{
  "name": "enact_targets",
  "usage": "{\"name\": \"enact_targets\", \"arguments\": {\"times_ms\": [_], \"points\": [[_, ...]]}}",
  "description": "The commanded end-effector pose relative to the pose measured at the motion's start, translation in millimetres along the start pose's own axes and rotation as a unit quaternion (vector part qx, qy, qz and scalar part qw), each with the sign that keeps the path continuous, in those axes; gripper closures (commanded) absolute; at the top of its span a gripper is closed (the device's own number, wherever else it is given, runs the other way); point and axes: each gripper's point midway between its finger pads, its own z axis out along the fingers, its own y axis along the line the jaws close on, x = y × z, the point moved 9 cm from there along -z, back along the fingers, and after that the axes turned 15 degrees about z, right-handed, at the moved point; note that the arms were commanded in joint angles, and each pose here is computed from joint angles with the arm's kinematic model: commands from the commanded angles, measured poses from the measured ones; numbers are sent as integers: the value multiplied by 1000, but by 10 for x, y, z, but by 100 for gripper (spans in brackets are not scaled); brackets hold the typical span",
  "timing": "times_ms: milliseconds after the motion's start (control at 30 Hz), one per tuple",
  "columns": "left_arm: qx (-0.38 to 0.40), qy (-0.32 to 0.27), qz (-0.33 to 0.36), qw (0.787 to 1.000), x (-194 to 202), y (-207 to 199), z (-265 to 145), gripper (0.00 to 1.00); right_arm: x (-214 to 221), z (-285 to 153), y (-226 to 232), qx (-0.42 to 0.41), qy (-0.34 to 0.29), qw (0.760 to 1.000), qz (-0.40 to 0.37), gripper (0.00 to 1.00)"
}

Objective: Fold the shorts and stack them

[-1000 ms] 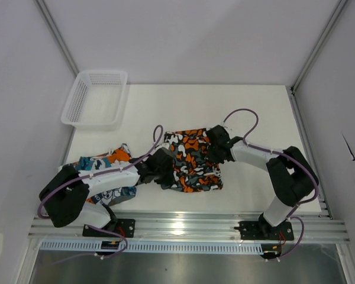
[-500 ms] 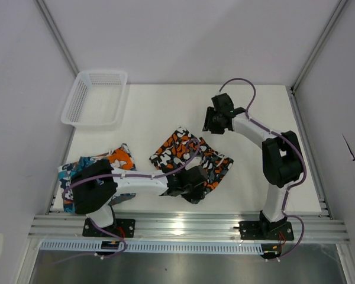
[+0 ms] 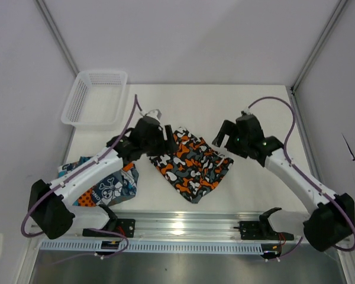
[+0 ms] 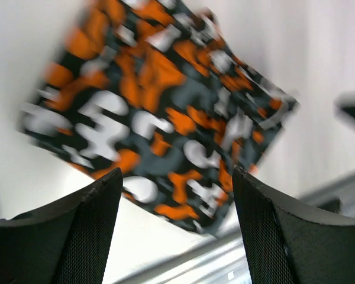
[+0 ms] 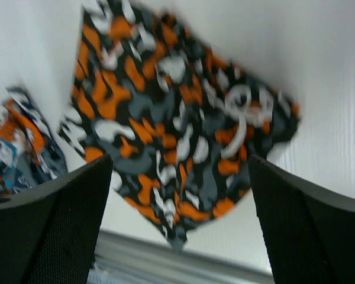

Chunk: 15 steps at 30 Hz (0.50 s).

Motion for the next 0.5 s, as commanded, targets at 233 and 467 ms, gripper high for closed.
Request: {"name": "enact_targets", "arguments": {"times_ms": [233, 467], "points": [[-63, 29, 53, 996, -294, 942, 409, 24, 1043, -218, -438, 110, -61, 981, 145, 2], [-67, 40, 62, 995, -361, 1035, 797, 25, 1318, 158, -374, 136, -25, 983, 124, 1]]}}
